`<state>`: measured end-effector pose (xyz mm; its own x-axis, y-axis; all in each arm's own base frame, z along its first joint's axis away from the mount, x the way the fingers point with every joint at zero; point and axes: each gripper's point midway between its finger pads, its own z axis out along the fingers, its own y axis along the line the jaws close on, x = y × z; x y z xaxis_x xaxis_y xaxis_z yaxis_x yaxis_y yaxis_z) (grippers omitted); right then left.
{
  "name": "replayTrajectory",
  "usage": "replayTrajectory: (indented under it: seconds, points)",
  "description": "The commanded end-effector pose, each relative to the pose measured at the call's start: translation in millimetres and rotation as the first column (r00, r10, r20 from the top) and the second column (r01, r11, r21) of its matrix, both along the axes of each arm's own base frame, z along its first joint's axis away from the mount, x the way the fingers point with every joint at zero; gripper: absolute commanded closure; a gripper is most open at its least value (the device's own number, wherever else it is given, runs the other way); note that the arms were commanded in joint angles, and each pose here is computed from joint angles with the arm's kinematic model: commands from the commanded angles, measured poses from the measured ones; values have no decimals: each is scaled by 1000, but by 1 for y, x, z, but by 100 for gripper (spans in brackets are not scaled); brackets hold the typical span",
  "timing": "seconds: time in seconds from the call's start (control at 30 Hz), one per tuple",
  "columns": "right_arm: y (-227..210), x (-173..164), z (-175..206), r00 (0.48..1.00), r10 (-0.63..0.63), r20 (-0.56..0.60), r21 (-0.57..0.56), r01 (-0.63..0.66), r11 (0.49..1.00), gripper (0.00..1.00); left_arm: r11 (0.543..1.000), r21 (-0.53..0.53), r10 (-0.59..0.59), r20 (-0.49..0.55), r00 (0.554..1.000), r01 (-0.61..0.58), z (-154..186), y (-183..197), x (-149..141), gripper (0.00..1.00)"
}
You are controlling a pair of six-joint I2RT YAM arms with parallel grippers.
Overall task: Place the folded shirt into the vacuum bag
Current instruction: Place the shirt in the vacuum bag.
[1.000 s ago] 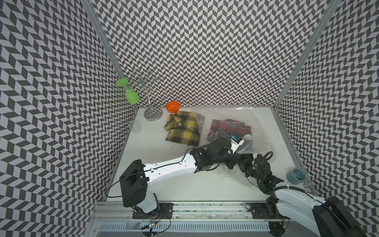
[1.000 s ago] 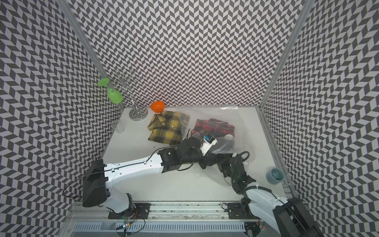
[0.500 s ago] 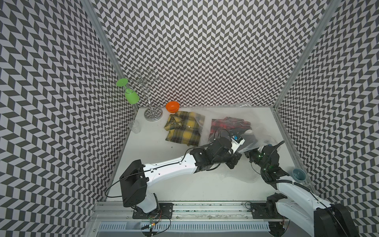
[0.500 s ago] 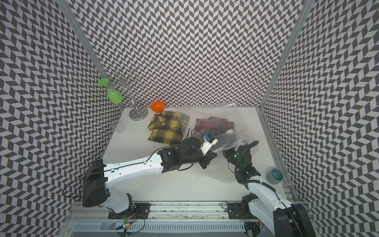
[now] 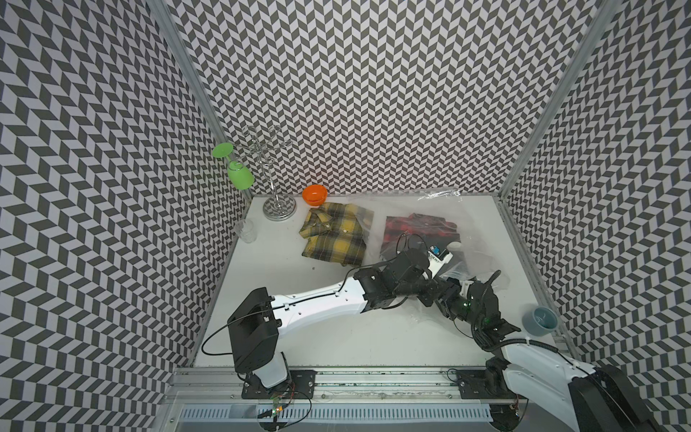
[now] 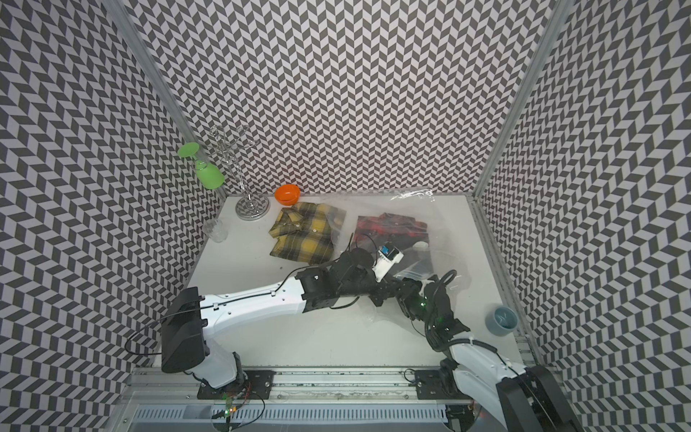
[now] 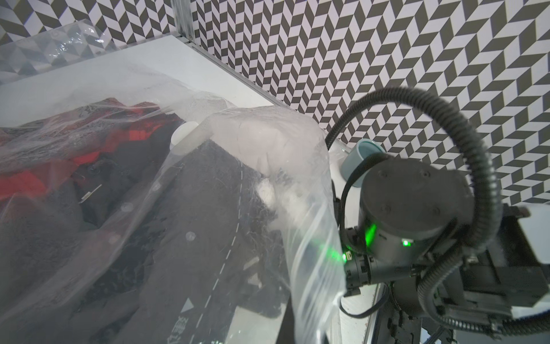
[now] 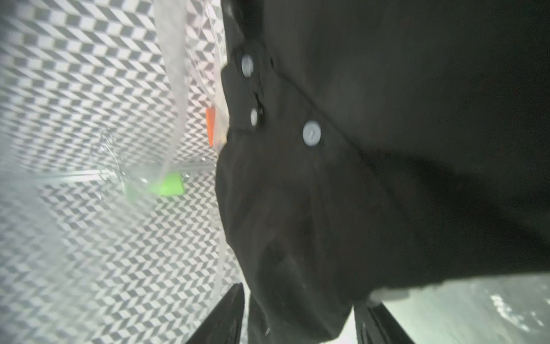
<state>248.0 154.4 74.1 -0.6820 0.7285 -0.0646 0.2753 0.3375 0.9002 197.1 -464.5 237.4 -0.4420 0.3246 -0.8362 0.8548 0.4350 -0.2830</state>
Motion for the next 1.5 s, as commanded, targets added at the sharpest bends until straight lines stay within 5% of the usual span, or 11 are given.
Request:
replayTrajectory:
  seconds: [0.0,0.2,0.43,0.57,0.7,0.8,1.07,1.3,1.47]
  points:
    - [13,5,11,999,-11,32,66,9,998,38,998,-55,-39,11,999,39,21,-13,-9,100]
    - [30,31,19,999,-3,45,85,0,996,40,998,-48,-47,19,999,48,24,-16,-14,100]
    - [5,76,90,961,-102,258,91,81,993,80,999,-34,-22,18,1000,23,20,-2,-16,100]
    - [-38,99,141,895,-193,401,87,172,981,88,999,-39,-24,11,1000,25,20,0,-19,100]
    - [-31,101,178,850,-133,510,48,126,991,90,996,-80,-39,17,999,40,38,-3,-23,100]
    - [-6,88,160,856,-127,500,59,113,992,90,993,-108,-47,23,999,49,52,-5,-26,100]
    - [43,68,40,963,5,268,-14,-1,1000,81,994,-93,-56,9,998,57,42,-10,-27,100]
    - [50,73,58,956,-4,293,23,-3,1000,52,993,-99,-63,8,998,64,43,-10,-28,100]
    - [15,98,87,921,-159,355,20,162,987,87,990,-113,-81,0,997,80,47,-12,-38,100]
